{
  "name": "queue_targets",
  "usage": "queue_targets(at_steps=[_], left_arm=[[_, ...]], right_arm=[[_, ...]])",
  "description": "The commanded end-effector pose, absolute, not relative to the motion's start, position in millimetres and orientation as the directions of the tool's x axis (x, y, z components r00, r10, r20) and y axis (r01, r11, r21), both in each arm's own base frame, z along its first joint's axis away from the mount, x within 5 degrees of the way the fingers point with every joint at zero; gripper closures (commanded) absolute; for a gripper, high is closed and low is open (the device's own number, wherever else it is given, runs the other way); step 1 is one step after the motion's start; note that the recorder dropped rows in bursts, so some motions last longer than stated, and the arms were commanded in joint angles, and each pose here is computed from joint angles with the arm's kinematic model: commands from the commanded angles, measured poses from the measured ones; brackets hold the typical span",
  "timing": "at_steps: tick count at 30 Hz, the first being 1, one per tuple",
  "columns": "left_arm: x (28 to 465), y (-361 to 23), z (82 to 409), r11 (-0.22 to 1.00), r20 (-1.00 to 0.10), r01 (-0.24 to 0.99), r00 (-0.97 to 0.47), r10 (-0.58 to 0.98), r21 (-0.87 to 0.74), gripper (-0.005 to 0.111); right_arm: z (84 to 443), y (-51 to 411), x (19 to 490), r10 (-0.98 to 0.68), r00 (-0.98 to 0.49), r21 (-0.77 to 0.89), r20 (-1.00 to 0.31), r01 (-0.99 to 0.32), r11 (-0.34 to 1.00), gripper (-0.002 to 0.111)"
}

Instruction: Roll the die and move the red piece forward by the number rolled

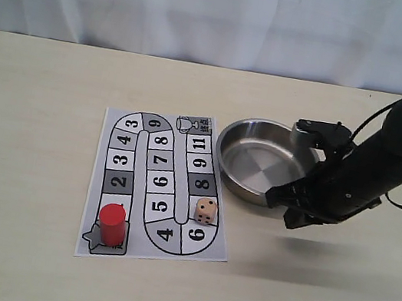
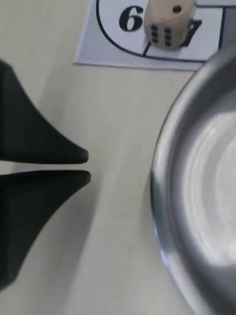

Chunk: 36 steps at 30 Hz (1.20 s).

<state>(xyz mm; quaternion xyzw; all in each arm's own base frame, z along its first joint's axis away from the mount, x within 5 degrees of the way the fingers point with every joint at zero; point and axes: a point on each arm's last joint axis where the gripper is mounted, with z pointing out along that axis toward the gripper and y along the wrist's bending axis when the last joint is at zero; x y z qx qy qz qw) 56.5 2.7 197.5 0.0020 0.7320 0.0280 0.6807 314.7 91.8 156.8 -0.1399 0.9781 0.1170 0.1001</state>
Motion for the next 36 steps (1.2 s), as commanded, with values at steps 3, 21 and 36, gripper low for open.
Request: queue_targets(at_steps=[3, 21, 36], left_arm=[[56, 3, 200, 0.999, -0.998, -0.035, -0.056, 0.039, 0.041, 0.107], [56, 3, 200, 0.999, -0.998, -0.035, -0.057, 0.038, 0.04, 0.107], [56, 3, 200, 0.999, -0.998, -0.035, -0.057, 0.038, 0.04, 0.107]], right_arm=[[157, 125, 302, -0.374, -0.896, 0.221, -0.24, -0.426, 0.877, 0.104], [141, 173, 292, -0.476, -0.826, 0.175, -0.301, -0.539, 0.824, 0.104], [131, 176, 295, -0.504, -0.805, 0.152, -0.314, -0.567, 0.81, 0.104]])
